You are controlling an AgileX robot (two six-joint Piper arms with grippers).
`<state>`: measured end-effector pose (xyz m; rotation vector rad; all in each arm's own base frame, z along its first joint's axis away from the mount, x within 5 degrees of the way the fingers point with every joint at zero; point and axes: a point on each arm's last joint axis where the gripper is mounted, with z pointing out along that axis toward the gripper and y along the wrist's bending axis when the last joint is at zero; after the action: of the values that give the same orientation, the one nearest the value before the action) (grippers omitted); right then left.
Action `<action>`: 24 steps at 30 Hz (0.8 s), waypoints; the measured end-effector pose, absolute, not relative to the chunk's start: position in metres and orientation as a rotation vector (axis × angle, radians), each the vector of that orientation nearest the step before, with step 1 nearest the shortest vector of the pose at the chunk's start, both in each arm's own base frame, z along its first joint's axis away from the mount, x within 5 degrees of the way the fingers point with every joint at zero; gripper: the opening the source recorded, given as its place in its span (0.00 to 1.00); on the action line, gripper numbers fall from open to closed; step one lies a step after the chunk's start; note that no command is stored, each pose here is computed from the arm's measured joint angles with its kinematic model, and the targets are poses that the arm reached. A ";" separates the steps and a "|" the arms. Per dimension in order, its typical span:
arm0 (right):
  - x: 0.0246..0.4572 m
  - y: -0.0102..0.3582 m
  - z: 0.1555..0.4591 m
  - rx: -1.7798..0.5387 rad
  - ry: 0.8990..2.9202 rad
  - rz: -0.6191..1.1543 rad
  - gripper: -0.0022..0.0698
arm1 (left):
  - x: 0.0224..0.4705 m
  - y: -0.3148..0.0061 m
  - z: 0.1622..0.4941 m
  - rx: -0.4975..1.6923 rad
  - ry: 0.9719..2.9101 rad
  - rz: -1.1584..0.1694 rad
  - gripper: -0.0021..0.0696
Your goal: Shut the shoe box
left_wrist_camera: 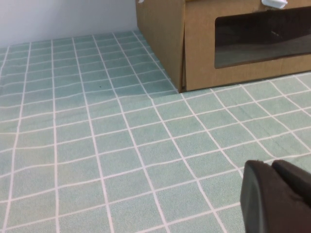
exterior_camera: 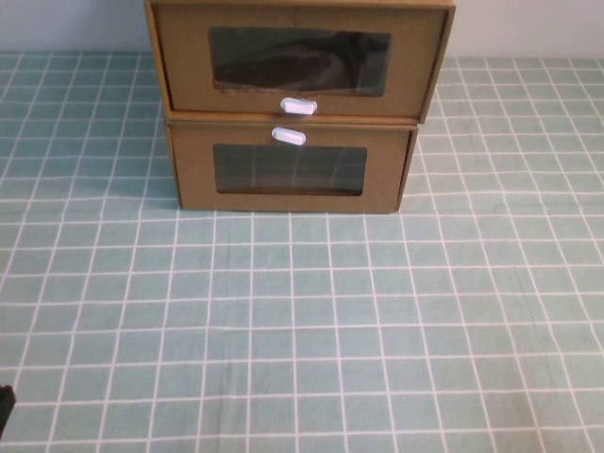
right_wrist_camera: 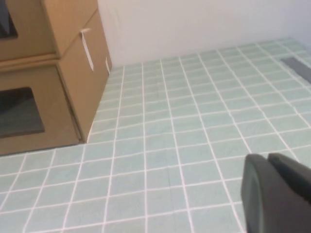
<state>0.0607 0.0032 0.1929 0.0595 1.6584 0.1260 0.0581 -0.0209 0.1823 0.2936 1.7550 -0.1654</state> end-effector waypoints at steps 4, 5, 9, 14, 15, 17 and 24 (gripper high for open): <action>0.056 0.004 0.184 0.057 1.729 0.128 0.01 | 0.058 -0.021 0.182 0.294 1.755 -0.165 0.02; 0.055 0.004 0.180 0.055 1.771 0.130 0.01 | 0.058 -0.021 0.182 0.294 1.755 -0.165 0.02; 0.053 0.005 0.173 0.050 1.855 0.133 0.01 | 0.058 -0.021 0.182 0.294 1.755 -0.165 0.02; 0.053 0.005 0.172 0.053 1.859 0.138 0.01 | 0.058 -0.021 0.182 0.294 1.755 -0.165 0.02; 0.053 0.005 0.172 0.053 1.859 0.138 0.01 | 0.058 -0.021 0.182 0.294 1.755 -0.165 0.02; 0.053 0.005 0.172 0.053 1.859 0.138 0.01 | 0.058 -0.021 0.182 0.294 1.755 -0.165 0.02; 0.053 0.005 0.172 0.053 1.859 0.138 0.01 | 0.058 -0.021 0.182 0.294 1.755 -0.165 0.02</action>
<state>0.0530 0.0052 0.1724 0.0529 1.8590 0.1378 0.0581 -0.0209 0.1824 0.2936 1.7547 -0.1654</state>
